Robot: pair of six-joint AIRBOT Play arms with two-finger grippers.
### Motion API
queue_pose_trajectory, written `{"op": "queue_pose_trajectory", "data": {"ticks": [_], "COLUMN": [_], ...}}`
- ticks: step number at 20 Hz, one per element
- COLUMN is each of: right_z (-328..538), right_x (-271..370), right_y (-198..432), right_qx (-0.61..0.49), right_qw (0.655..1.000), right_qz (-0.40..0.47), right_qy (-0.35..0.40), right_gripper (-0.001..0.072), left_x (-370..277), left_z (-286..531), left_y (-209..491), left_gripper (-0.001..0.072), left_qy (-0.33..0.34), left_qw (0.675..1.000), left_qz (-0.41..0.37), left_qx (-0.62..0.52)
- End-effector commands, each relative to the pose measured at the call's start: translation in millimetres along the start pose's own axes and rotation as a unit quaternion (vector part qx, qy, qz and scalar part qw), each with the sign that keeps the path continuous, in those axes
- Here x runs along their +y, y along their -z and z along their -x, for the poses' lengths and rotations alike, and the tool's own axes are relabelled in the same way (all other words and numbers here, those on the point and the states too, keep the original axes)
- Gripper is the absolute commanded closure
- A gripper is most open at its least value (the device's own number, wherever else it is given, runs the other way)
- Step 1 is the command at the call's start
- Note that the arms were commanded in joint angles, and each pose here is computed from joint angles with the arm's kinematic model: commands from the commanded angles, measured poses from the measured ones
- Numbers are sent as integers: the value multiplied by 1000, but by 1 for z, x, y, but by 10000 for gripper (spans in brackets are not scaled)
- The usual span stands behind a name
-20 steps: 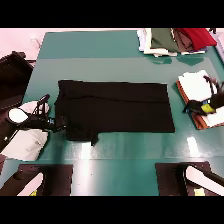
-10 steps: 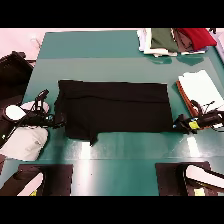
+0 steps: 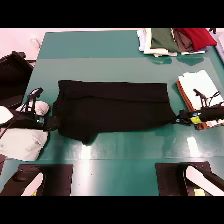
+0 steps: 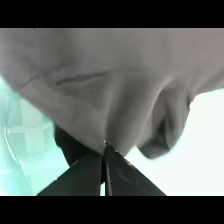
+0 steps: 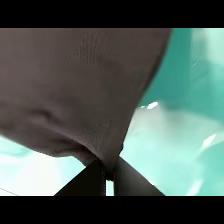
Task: Fold the shirts.
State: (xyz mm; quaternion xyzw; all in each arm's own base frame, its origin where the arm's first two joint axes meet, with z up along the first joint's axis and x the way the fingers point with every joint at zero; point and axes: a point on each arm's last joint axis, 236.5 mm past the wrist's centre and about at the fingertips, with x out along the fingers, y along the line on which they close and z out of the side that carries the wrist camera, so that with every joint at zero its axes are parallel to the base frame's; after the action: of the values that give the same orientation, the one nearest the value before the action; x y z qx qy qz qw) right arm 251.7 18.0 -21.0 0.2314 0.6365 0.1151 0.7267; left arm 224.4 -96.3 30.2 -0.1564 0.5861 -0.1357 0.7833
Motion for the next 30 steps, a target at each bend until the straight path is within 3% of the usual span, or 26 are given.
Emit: {"op": "queue_pose_trajectory", "data": {"ticks": [1,3,6,10,18,19,20,21,22,24,26,28,30], "right_z": [48,71,86,69,10,4,0,-1,0,7,11,5,-10], "right_x": [-1,-11,-3,12,5,4,5,7,9,3,-19,-46,-58], "right_y": [10,11,-7,-56,-127,-133,-139,-146,-151,-151,-141,-123,-104], "right_qx": [-21,-45,-77,-59,0,2,-1,-6,-11,-13,-8,2,22], "right_qw": [996,990,987,986,995,996,997,999,999,999,1000,998,994], "right_qz": [43,45,56,98,58,51,42,33,32,22,-6,-54,-81], "right_qy": [73,124,132,124,80,71,57,39,17,-20,-23,-39,-69], "right_gripper": [695,695,695,696,692,623,377,310,305,300,183,180,180], "left_x": [-12,-15,-15,0,23,26,27,27,26,21,17,9,-4], "left_z": [25,33,34,15,-50,-57,-61,-61,-59,-52,-48,-48,-48], "left_y": [38,35,-7,-74,-187,-189,-190,-191,-193,-195,-194,-194,-194], "left_gripper": [683,683,683,682,681,679,654,367,187,229,230,232,676], "left_qy": [10,8,3,-23,-38,-38,-38,-38,-37,-35,-30,-12,15], "left_qw": [999,999,999,996,995,996,996,996,996,996,997,997,997], "left_qz": [-15,-24,-30,-37,-34,-30,-28,-26,-23,-27,-29,-20,-17], "left_qx": [34,24,-39,-75,-81,-76,-73,-74,-76,-73,-66,-67,-68]}}
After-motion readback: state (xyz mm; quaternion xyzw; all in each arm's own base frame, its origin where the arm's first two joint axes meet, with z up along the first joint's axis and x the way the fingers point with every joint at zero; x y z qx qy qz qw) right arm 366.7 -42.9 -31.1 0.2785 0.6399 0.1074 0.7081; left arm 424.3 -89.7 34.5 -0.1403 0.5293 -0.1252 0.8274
